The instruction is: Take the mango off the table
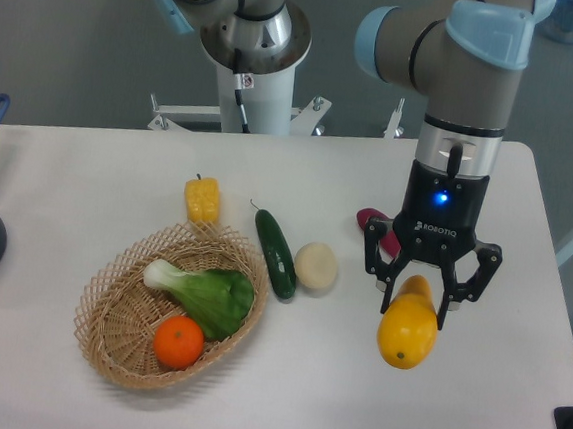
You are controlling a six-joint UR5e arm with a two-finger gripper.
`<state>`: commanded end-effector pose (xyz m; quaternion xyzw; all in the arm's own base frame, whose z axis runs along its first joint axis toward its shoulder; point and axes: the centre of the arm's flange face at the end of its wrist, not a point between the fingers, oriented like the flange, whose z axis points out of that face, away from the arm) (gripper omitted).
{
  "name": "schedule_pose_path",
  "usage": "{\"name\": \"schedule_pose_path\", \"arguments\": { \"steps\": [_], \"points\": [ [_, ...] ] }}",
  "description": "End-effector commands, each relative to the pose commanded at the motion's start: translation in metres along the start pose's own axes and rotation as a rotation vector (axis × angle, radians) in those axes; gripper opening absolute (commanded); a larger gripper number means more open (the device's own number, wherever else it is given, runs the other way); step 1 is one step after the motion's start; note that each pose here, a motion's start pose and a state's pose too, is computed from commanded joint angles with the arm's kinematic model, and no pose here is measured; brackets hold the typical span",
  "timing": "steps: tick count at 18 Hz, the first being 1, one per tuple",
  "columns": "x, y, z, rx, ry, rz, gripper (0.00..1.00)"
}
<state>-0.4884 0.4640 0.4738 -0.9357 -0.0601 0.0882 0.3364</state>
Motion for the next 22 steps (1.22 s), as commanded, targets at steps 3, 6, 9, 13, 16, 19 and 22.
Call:
{"name": "schedule_pose_path", "arguments": {
  "steps": [3, 6, 9, 13, 16, 19, 22],
  "points": [
    [-0.0002, 0.0055, 0.0016, -0.005, 0.002, 0.01, 0.41],
    [0.0007, 0.0052, -0.0024, -0.004, -0.001, 0.01, 0.41],
    [-0.0006, 0.0086, -0.0022, -0.007, -0.001, 0.008, 0.41],
    [-0.0019, 0.009, -0.0021, -0.007, -0.002, 0.0, 0.41],
    [-0.0024, 0.0091, -0.0034, -0.006, -0.004, -0.002, 0.41],
    [-0.0027, 0.0095, -0.0024, -0.007, -0.003, -0.001, 0.41],
    [-0.0027, 0.0095, -0.0024, -0.007, -0.003, 0.001, 0.41]
  ]
}}
